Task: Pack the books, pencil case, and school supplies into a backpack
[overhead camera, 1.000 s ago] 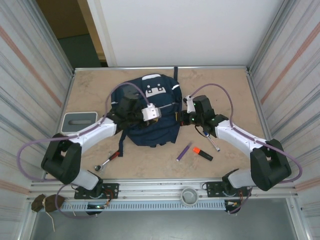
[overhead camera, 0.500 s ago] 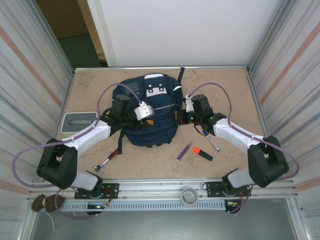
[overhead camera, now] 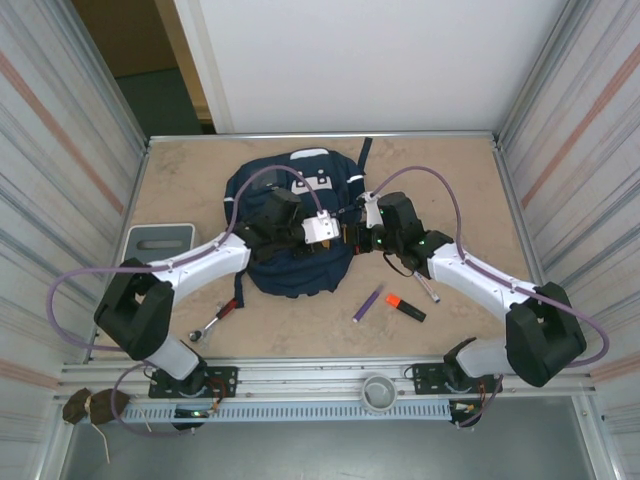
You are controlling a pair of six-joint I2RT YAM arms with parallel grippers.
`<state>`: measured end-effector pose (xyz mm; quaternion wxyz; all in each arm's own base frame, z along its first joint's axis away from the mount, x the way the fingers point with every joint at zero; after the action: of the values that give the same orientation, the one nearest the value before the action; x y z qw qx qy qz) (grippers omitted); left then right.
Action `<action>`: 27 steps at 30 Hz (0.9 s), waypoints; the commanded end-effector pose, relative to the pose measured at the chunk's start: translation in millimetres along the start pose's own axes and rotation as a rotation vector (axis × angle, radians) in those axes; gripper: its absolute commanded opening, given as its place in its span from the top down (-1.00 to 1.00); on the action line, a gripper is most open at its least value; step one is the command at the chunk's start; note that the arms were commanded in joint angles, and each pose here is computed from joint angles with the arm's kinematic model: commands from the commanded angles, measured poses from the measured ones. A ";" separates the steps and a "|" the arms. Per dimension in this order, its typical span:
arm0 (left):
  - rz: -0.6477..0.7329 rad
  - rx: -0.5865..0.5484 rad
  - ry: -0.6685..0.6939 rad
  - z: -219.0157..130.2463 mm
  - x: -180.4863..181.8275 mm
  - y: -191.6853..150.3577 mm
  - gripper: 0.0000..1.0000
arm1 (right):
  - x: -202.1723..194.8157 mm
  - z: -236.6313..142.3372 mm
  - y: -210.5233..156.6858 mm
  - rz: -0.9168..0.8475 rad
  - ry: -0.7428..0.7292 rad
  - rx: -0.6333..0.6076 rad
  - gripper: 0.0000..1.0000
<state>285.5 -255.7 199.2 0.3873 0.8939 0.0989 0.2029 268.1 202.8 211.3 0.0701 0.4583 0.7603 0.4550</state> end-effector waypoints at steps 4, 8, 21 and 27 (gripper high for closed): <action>-0.010 -0.189 -0.070 -37.3 10.1 -1.0 0.81 | -15.2 -12.7 11.5 -0.001 -0.035 -0.019 1.00; -0.037 -0.371 -0.162 -72.8 11.4 -11.5 0.80 | -51.1 -4.2 10.5 0.085 -0.086 0.072 1.00; -0.059 -0.385 -0.184 -77.5 19.4 -19.7 0.79 | -56.3 9.1 20.7 0.022 0.020 0.089 0.94; -0.056 -0.391 -0.190 -76.5 18.0 -21.1 0.79 | -26.6 -13.7 24.7 -0.161 0.259 0.034 0.32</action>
<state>269.1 -178.5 210.0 0.5193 0.8411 0.0900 0.1219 306.0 170.4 211.4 0.0158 0.4237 0.7878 0.4467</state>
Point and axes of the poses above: each hand's point on the last joint's axis, 136 mm out from that joint toward the fingers, its own z axis out along the fingers, its own x axis along the line the jaws close on, y = z × x, the point moved 8 cm from there along -z, back along the fingers, and after that the axes turned 10 degrees about -z, right-handed, at the moved point
